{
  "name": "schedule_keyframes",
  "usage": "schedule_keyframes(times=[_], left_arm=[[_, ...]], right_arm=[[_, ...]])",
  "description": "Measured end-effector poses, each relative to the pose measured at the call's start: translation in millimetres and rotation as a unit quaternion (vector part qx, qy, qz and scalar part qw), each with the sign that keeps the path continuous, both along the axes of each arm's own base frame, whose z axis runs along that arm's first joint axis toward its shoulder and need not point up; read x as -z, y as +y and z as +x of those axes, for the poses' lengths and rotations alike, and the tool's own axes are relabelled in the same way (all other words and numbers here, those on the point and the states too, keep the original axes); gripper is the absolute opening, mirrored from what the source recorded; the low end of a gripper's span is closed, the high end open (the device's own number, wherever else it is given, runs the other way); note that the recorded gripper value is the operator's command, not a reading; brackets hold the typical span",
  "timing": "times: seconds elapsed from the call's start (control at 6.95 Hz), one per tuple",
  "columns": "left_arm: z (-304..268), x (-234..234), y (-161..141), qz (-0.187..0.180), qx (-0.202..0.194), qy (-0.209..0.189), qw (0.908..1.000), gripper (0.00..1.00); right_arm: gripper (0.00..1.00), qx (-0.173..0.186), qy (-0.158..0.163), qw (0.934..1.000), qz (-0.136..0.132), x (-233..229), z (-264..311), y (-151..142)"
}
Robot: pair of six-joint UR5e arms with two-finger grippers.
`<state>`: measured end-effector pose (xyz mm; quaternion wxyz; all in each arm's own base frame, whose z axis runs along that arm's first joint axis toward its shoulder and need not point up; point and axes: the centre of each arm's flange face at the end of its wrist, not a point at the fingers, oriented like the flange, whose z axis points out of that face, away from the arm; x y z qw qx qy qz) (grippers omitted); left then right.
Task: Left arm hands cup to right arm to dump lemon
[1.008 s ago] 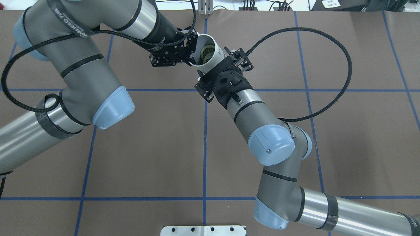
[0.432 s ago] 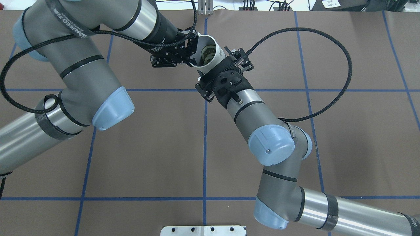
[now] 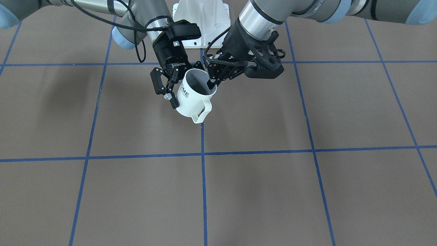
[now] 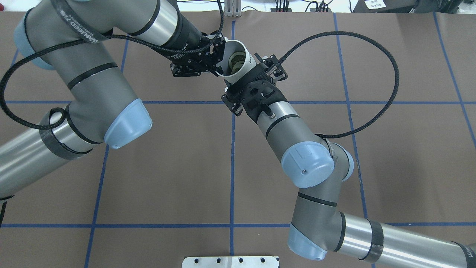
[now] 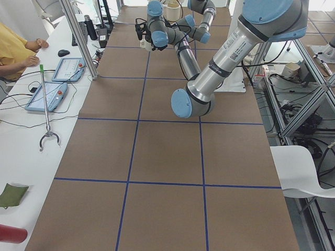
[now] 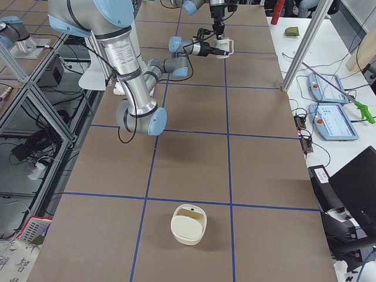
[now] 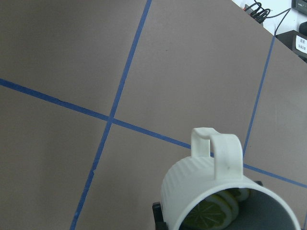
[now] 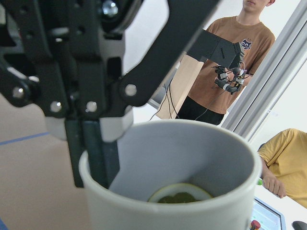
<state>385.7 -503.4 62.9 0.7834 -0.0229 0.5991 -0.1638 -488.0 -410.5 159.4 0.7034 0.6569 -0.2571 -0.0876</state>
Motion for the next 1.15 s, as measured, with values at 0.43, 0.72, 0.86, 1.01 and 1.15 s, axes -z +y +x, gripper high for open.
schedule_keyframes(times=[0.43, 0.72, 0.86, 1.01, 1.15], left_arm=[[0, -2, 0, 0.003, -0.002, -0.001, 1.0, 1.0], [-17, -3, -8, 0.012, -0.02, -0.001, 0.9997, 1.0], [-44, -11, -21, 0.021, -0.029, -0.007, 0.9993, 1.0], [-75, -29, -33, 0.037, -0.035, -0.02, 0.9985, 1.0], [-104, -53, -43, 0.057, -0.039, -0.04, 0.9968, 1.0]], right_arm=[[0.0, 0.001, -0.005, 0.9998, -0.017, -16, -2, 1], [0.0, 0.003, -0.061, 0.9963, -0.06, -34, -2, 3], [0.0, 0.003, -0.074, 0.9948, -0.07, -38, -2, 3], [0.0, 0.006, -0.076, 0.9941, -0.077, -42, -2, 3], [0.0, 0.008, -0.077, 0.9931, -0.088, -46, -2, 0]])
